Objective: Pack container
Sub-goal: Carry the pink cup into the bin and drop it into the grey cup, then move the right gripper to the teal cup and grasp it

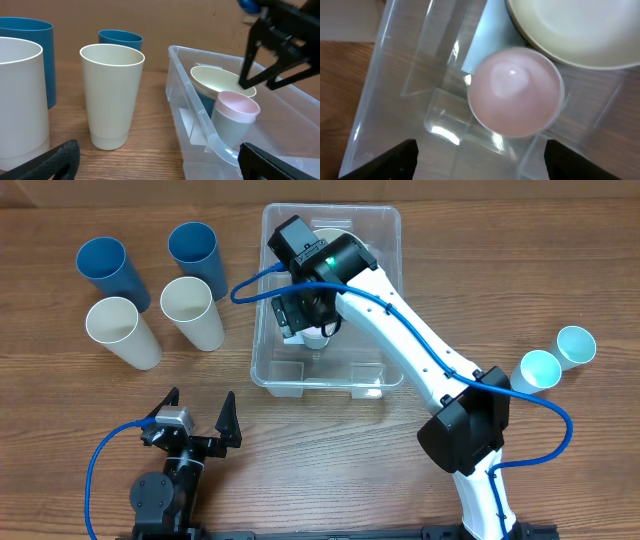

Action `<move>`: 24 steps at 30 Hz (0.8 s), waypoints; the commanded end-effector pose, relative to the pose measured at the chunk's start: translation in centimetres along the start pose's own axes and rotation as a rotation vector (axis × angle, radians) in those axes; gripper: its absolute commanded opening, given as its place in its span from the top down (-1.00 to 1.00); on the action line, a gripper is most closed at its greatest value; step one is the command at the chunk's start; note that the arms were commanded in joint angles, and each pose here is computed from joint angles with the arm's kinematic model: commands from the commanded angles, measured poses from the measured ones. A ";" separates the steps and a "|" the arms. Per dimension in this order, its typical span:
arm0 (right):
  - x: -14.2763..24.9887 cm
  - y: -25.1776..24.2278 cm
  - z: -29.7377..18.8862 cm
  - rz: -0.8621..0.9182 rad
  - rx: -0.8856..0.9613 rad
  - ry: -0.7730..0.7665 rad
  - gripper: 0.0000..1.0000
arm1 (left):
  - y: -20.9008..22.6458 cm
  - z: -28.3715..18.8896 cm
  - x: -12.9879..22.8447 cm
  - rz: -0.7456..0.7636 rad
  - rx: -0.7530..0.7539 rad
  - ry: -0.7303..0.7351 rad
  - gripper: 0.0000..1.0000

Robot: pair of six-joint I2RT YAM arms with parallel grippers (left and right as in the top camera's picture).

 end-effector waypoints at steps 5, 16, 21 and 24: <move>-0.6 -11.8 -8.4 0.333 0.072 -0.154 -0.66 | 0.0 0.0 0.0 0.021 0.000 -0.004 -1.00; 14.6 -36.5 -12.5 1.099 0.271 -0.076 -0.64 | 0.0 0.0 0.0 0.021 0.000 -0.004 -1.00; 20.4 -39.7 -10.6 1.249 0.276 0.056 -0.64 | 0.0 0.0 0.0 0.021 0.000 -0.004 -1.00; 22.6 -40.7 -8.6 1.302 0.263 0.117 -0.64 | 0.0 0.0 0.0 0.021 0.000 -0.004 -1.00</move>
Point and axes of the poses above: each gripper's point midway between its finger pads, its own z axis out along the fingers, its own y axis along the line the jaws close on, x = y × z, the point moved 6 cm from there along -z, back along the fingers, and after that the axes turned 12 degrees about -z, right-handed, at the moved point
